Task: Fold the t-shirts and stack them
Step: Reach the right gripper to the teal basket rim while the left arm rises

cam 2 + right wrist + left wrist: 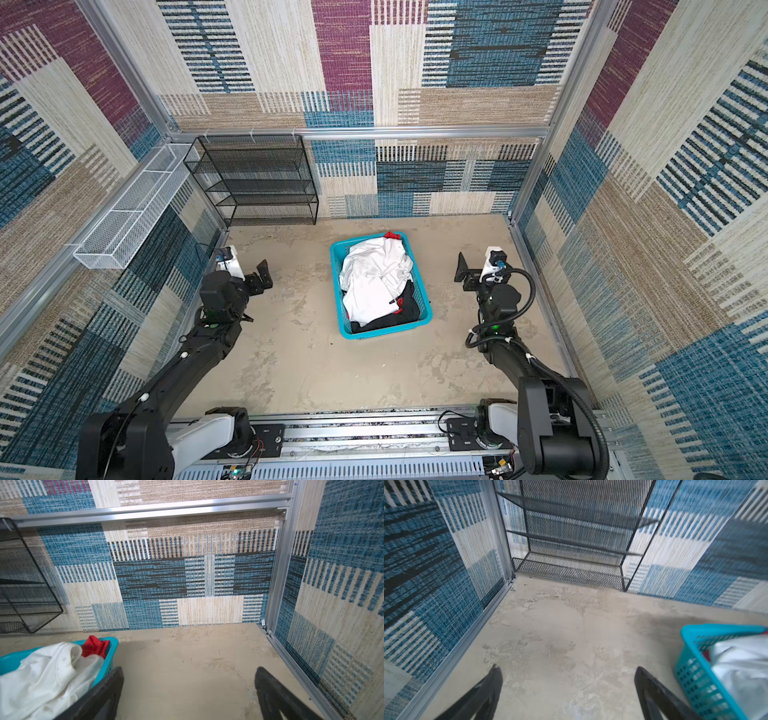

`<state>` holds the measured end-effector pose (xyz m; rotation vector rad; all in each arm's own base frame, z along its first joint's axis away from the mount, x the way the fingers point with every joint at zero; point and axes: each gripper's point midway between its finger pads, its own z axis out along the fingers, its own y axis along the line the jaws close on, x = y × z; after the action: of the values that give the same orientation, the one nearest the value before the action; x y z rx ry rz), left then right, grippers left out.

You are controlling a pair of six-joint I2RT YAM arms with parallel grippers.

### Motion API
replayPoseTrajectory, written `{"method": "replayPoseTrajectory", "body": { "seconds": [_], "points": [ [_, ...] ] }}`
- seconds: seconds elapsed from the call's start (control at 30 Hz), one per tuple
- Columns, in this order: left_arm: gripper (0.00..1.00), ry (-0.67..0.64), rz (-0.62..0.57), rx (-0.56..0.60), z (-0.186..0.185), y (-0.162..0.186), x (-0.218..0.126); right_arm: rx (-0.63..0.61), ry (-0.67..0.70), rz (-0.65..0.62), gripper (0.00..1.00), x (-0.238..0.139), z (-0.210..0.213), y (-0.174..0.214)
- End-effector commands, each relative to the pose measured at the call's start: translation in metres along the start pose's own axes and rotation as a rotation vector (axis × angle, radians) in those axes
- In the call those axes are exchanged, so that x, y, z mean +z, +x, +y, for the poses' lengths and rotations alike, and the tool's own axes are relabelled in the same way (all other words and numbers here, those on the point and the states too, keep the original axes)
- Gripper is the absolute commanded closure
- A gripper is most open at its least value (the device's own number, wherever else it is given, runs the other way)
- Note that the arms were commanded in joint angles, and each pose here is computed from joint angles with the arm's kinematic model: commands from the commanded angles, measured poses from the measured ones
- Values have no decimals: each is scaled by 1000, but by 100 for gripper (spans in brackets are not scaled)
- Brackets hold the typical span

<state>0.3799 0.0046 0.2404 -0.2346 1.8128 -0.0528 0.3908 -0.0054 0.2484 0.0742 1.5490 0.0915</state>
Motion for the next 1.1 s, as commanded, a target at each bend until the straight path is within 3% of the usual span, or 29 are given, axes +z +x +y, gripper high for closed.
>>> {"method": "replayPoseTrajectory", "body": {
  "seconds": [0.0, 0.1, 0.23, 0.47, 0.73, 0.87, 1.07],
  "points": [
    [1, 151, 329, -164, -34, 46, -31, 82, 16, 337, 1, 1, 9, 49],
    [1, 357, 467, -228, -72, 48, -61, 113, -36, 438, 2, 6, 40, 50],
    [1, 548, 644, -276, -101, 61, -100, 141, -177, 543, 9, 9, 114, 51],
    [1, 690, 824, -317, -118, 81, -134, 161, -406, 674, 29, -8, 257, 63],
    [1, 723, 854, -274, -115, 102, -142, 50, -461, 814, 36, -24, 367, 114],
    [1, 796, 799, -278, -122, 96, -147, -46, -390, 871, 40, -23, 382, 141],
    [1, 869, 751, -277, -129, 89, -154, -84, -336, 898, 48, -21, 381, 161]
  ]
}}
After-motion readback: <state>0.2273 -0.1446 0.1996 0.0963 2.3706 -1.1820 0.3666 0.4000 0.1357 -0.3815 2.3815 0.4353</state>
